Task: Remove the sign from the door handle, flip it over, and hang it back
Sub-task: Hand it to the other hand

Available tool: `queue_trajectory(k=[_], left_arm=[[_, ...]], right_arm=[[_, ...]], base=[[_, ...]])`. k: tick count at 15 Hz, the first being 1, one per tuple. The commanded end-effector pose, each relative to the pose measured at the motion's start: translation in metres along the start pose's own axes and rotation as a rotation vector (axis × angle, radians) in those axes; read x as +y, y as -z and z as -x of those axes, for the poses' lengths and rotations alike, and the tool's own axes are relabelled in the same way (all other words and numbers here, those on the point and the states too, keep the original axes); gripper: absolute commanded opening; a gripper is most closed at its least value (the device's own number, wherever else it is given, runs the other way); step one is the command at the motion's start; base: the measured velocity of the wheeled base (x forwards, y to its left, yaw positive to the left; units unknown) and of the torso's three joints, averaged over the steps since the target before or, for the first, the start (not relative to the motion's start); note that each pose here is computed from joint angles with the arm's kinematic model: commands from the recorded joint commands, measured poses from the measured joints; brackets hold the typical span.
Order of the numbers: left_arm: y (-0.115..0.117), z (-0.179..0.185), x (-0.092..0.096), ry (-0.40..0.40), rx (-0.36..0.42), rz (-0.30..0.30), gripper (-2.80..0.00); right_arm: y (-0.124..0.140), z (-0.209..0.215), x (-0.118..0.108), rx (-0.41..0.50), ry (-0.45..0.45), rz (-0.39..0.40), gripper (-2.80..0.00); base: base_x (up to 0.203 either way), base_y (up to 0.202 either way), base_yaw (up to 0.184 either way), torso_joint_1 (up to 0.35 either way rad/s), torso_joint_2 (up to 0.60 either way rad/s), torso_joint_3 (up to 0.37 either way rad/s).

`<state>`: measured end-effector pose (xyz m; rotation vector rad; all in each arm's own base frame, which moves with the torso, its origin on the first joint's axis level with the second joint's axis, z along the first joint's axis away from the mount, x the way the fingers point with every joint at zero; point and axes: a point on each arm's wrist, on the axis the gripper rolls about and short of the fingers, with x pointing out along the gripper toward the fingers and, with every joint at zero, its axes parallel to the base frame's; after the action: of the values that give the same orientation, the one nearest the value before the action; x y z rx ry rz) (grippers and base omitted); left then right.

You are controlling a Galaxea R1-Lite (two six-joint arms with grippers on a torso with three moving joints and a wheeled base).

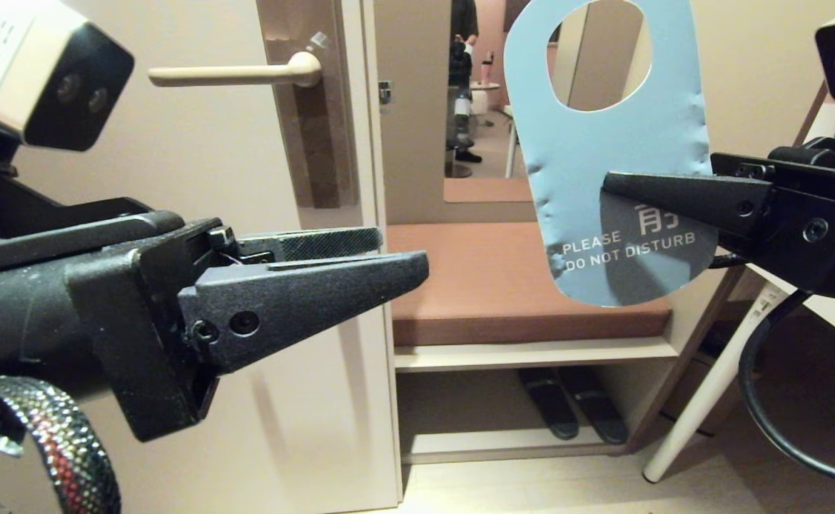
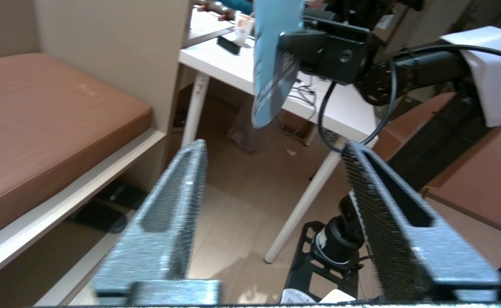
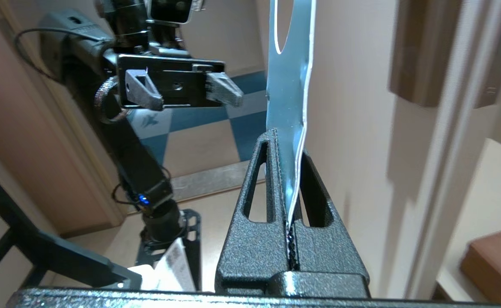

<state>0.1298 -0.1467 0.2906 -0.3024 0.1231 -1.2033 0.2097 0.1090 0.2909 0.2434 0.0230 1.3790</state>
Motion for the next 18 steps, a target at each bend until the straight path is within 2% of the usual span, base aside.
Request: queue_trajectory(k=[1, 3, 7, 14, 18], left_arm=[[0.004, -0.009, 0.0, 0.024, 0.005, 0.002, 0.0], [0.007, -0.015, -0.001, 0.041, 0.013, 0.0, 0.0], [0.014, -0.023, -0.001, 0.059, 0.044, -0.015, 0.0], [0.017, -0.026, -0.002, 0.09, 0.063, -0.027, 0.0], [0.021, -0.028, 0.001, 0.082, 0.075, -0.06, 0.0]], right_arm=[[0.001, -0.004, 0.0, -0.001, -0.02, 0.003, -2.8], [0.0, -0.009, -0.004, -0.027, -0.038, 0.019, -2.8], [-0.003, -0.017, -0.006, -0.087, -0.089, -0.005, -2.8], [0.014, -0.04, 0.005, -0.061, -0.193, -0.049, -2.8], [0.018, -0.046, 0.009, -0.053, -0.213, -0.061, -2.8]], base=[[0.0, 0.0, 0.0, 0.0, 0.0, 0.0], [0.0, 0.0, 0.0, 0.0, 0.0, 0.0], [0.0, 0.0, 0.0, 0.0, 0.0, 0.0], [0.0, 0.0, 0.0, 0.0, 0.0, 0.0], [0.0, 0.0, 0.0, 0.0, 0.0, 0.0]])
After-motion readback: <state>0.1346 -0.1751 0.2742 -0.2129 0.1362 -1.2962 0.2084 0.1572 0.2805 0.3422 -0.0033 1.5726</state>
